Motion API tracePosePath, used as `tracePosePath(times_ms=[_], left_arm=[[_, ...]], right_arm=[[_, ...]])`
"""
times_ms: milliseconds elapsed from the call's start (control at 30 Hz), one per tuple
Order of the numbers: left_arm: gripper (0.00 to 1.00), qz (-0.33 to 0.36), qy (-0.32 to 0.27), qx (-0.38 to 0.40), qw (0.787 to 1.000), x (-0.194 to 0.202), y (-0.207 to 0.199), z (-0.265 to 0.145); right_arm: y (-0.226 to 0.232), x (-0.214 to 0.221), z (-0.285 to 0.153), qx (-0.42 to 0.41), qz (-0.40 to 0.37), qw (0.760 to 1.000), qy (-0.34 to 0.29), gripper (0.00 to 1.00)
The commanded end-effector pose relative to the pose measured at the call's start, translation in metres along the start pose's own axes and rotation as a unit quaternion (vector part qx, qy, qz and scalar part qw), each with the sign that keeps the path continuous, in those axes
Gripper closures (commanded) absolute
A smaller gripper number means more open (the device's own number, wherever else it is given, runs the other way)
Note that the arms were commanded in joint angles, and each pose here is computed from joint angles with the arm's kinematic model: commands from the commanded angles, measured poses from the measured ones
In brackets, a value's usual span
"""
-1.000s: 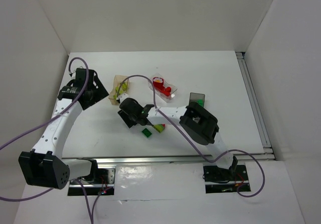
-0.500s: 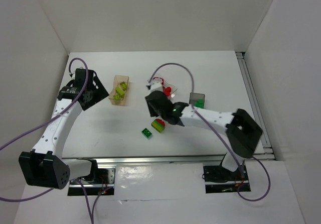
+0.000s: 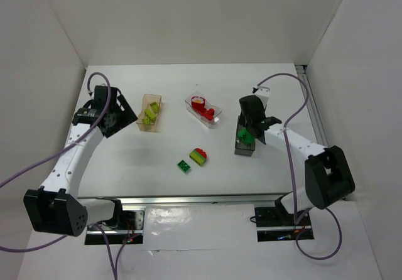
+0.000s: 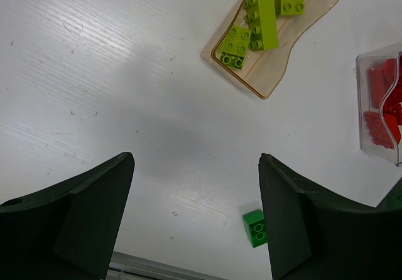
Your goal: Sort the legos into containers by color
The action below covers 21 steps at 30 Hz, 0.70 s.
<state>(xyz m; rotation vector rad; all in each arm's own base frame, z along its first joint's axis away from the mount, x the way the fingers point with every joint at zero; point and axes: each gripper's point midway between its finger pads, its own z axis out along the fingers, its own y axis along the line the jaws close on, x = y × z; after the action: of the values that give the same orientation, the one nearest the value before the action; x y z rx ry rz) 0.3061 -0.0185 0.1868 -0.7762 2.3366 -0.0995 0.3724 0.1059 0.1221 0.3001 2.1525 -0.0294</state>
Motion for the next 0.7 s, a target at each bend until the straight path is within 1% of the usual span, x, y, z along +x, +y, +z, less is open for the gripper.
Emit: tracePosePath(times_ms=[0, 33, 67, 100, 167, 200, 267, 300, 333, 400, 433, 467, 500, 533, 567, 600, 633, 667], left_arm=[[0.12, 0.002, -0.006, 0.008, 1.0, -0.003, -0.002, 0.002], [0.12, 0.002, -0.004, 0.012, 1.0, -0.002, -0.003, 0.002], [0.12, 0.002, -0.004, 0.012, 1.0, -0.002, -0.003, 0.002], [0.12, 0.002, -0.004, 0.012, 1.0, -0.002, -0.003, 0.002], [0.12, 0.002, -0.004, 0.012, 1.0, -0.002, -0.003, 0.002], [0.12, 0.002, -0.004, 0.012, 1.0, -0.002, -0.003, 0.002], [0.12, 0.002, -0.004, 0.012, 1.0, -0.002, -0.003, 0.002], [0.12, 0.002, -0.004, 0.012, 1.0, -0.002, -0.003, 0.002], [0.12, 0.002, -0.004, 0.012, 1.0, -0.002, -0.003, 0.002], [0.12, 0.002, -0.004, 0.018, 1.0, -0.003, -0.006, 0.002], [0.12, 0.003, -0.001, 0.016, 1.0, -0.002, -0.006, 0.004], [0.12, 0.003, -0.001, 0.015, 1.0, -0.002, -0.006, 0.004], [0.12, 0.003, -0.001, 0.015, 1.0, -0.002, -0.006, 0.004], [0.12, 0.002, -0.004, 0.018, 1.0, -0.005, -0.008, 0.002], [0.12, 0.002, -0.004, 0.018, 1.0, -0.005, -0.008, 0.002], [0.12, 0.002, -0.004, 0.018, 1.0, -0.005, -0.008, 0.002], [0.12, 0.002, -0.004, 0.018, 1.0, -0.005, -0.008, 0.002], [0.12, 0.002, -0.004, 0.018, 1.0, -0.005, -0.008, 0.002]], right_arm=[[-0.004, -0.01, 0.015, 0.01, 0.012, 1.0, -0.006, 0.52], [0.001, -0.013, 0.017, 0.003, 0.015, 1.0, -0.008, 0.5], [0.002, -0.013, 0.02, 0.004, 0.009, 1.0, -0.006, 0.42], [0.002, -0.019, 0.023, 0.006, 0.013, 1.0, -0.009, 0.38], [0.001, -0.012, 0.027, 0.014, 0.006, 1.0, 0.005, 0.34], [0.003, -0.018, 0.026, 0.011, 0.008, 1.0, 0.0, 0.28], [0.008, -0.023, 0.02, 0.002, 0.01, 1.0, -0.008, 0.24], [0.01, -0.022, 0.015, -0.003, 0.009, 1.0, -0.01, 0.24], [0.016, -0.026, 0.003, -0.018, 0.009, 1.0, -0.02, 0.26], [0.032, -0.025, -0.014, -0.06, 0.003, 0.998, -0.025, 0.34], [0.04, -0.017, -0.022, -0.082, -0.002, 0.996, -0.023, 0.37], [0.062, -0.013, -0.041, -0.126, -0.016, 0.992, -0.026, 0.42], [0.079, -0.005, -0.053, -0.166, -0.031, 0.986, -0.019, 0.42], [0.092, 0.008, -0.061, -0.188, -0.044, 0.981, -0.008, 0.42], [0.114, 0.03, -0.075, -0.223, -0.079, 0.972, 0.008, 0.41], [0.127, 0.046, -0.083, -0.247, -0.105, 0.963, 0.028, 0.37], [0.138, 0.063, -0.083, -0.252, -0.132, 0.958, 0.046, 0.33], [0.157, 0.084, -0.1, -0.285, -0.177, 0.94, 0.054, 0.29]])
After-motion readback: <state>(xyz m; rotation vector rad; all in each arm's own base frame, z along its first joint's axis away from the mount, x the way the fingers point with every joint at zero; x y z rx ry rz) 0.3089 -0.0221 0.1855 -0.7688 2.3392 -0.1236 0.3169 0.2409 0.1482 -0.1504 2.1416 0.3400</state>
